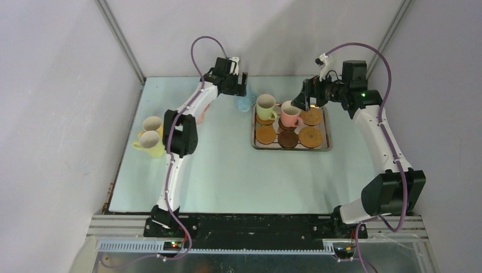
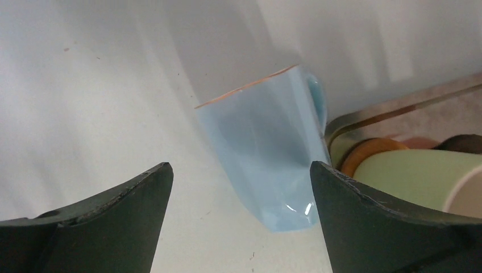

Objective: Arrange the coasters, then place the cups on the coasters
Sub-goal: Pick up the cup at the center of the board.

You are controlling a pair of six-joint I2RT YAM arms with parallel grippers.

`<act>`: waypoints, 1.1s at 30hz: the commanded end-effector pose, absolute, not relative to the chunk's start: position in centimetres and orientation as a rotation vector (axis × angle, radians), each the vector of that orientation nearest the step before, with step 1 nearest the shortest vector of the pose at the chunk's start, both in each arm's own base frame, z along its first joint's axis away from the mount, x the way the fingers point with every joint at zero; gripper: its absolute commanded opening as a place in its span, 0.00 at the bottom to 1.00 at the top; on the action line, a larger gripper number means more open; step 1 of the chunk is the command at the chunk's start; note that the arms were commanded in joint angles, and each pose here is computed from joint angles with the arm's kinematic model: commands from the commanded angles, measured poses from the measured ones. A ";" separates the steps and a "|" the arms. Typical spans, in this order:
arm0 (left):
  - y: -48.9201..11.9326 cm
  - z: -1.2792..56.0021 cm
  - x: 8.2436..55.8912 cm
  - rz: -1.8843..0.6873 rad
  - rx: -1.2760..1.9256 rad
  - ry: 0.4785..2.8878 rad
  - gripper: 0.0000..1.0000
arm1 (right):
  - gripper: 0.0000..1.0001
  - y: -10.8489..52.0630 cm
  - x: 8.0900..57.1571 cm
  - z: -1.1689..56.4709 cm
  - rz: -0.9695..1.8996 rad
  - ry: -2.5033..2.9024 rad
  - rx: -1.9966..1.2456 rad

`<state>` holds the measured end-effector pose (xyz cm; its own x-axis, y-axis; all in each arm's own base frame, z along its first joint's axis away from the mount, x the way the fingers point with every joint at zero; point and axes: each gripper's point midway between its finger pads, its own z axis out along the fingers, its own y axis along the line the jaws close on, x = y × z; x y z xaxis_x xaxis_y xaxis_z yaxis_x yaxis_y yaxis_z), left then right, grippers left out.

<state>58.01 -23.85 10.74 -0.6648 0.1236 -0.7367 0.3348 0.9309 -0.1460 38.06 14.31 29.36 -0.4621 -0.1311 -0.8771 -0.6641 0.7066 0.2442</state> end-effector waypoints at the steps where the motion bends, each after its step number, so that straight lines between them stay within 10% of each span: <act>1: -24.4 11.4 59.3 -0.391 0.221 2.281 0.98 | 1.00 14.6 38.6 29.6 0.696 1.964 -0.628; 25: -27.4 5.7 59.0 -0.796 -0.012 2.413 1.00 | 1.00 17.4 38.6 28.0 0.665 1.994 -0.704; 33: -27.1 6.0 59.0 -0.800 -0.008 2.413 0.73 | 1.00 17.4 38.4 28.2 0.663 1.988 -0.704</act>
<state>58.44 -27.18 4.82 -0.8363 -0.1758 -0.5193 0.1605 0.8272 -0.5385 38.14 17.44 26.87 -0.4773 -0.2162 -0.8517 -0.6881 0.6948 0.2093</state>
